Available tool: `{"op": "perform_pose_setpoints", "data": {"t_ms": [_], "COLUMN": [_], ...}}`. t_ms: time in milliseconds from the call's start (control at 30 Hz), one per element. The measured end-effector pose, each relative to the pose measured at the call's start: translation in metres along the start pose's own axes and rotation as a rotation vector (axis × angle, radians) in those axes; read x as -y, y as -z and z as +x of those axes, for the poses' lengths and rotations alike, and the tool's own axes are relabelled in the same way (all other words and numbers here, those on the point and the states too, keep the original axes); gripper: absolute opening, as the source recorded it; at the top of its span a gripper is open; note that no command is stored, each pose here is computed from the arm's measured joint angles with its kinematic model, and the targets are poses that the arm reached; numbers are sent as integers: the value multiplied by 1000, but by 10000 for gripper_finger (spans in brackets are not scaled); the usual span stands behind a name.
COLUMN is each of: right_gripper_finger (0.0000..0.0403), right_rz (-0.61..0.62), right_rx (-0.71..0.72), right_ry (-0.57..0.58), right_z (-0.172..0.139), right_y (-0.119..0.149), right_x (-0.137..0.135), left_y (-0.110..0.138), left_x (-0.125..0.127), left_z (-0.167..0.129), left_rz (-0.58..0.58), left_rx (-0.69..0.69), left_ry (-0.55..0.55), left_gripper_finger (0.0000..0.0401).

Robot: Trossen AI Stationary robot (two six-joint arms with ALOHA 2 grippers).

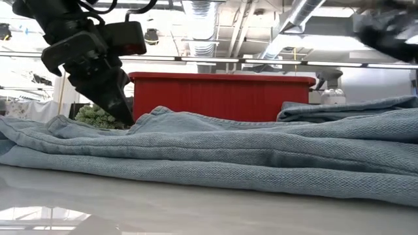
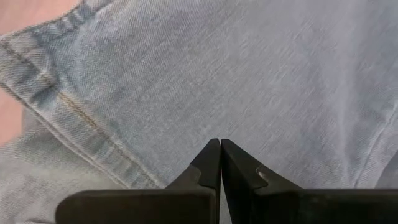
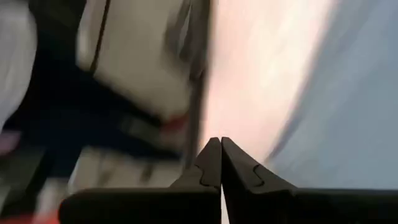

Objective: Fold Laundry from Bin
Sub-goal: Fold the blue pants

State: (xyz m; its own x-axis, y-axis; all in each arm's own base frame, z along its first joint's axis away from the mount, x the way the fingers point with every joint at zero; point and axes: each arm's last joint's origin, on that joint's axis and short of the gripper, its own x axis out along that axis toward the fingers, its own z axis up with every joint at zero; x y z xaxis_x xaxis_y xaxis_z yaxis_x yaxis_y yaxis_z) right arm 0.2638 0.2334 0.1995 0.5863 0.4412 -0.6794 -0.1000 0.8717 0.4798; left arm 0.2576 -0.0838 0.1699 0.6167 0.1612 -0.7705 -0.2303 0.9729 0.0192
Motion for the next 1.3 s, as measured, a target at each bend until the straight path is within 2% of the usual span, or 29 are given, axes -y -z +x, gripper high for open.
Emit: {"op": "perform_pose_setpoints", "data": {"t_ms": [100, 200, 300, 367, 500, 600, 867, 1000, 1133, 1233, 1300], "right_gripper_finger": [23, 16, 19, 26, 26, 18, 36, 33, 22, 20, 25], "right_rz": [-43, -51, -38, -34, 9, 32, 24, 0, -11, 26, 52], "right_rx": [84, 68, 35, 19, -54, -94, -133, -79, 2, 48, 78], "right_ry": [117, 191, 219, 212, 125, 110, 137, 121, 188, 247, 272], "right_z": [-9, -10, 5, 19, 41, 45, 26, 6, -16, -32, -42], "right_y": [-10, -12, -6, 0, 12, 20, 19, 9, 3, 1, 2], "right_x": [10, 21, 31, 34, 33, 31, 27, 20, 16, 15, 12], "left_y": [-1, -1, -1, -1, -1, -1, -6, -43, -72, -79, -78], "left_x": [0, 1, 1, 1, 1, 0, 0, 5, 5, -1, -3], "left_z": [0, 0, 0, 0, 0, 0, -2, -29, -58, -60, -52], "left_rz": [-6, -8, -10, -10, -7, -4, 5, -13, -47, -151, -172], "left_rx": [8, 10, 11, 11, 12, 14, 30, 145, 268, 277, 240], "left_ry": [5, 6, 7, 7, 4, -1, -23, 19, 58, 153, 186], "left_gripper_finger": [0, 0, 0, 0, 0, 0, 0, 0, 0, 0, 0]}}
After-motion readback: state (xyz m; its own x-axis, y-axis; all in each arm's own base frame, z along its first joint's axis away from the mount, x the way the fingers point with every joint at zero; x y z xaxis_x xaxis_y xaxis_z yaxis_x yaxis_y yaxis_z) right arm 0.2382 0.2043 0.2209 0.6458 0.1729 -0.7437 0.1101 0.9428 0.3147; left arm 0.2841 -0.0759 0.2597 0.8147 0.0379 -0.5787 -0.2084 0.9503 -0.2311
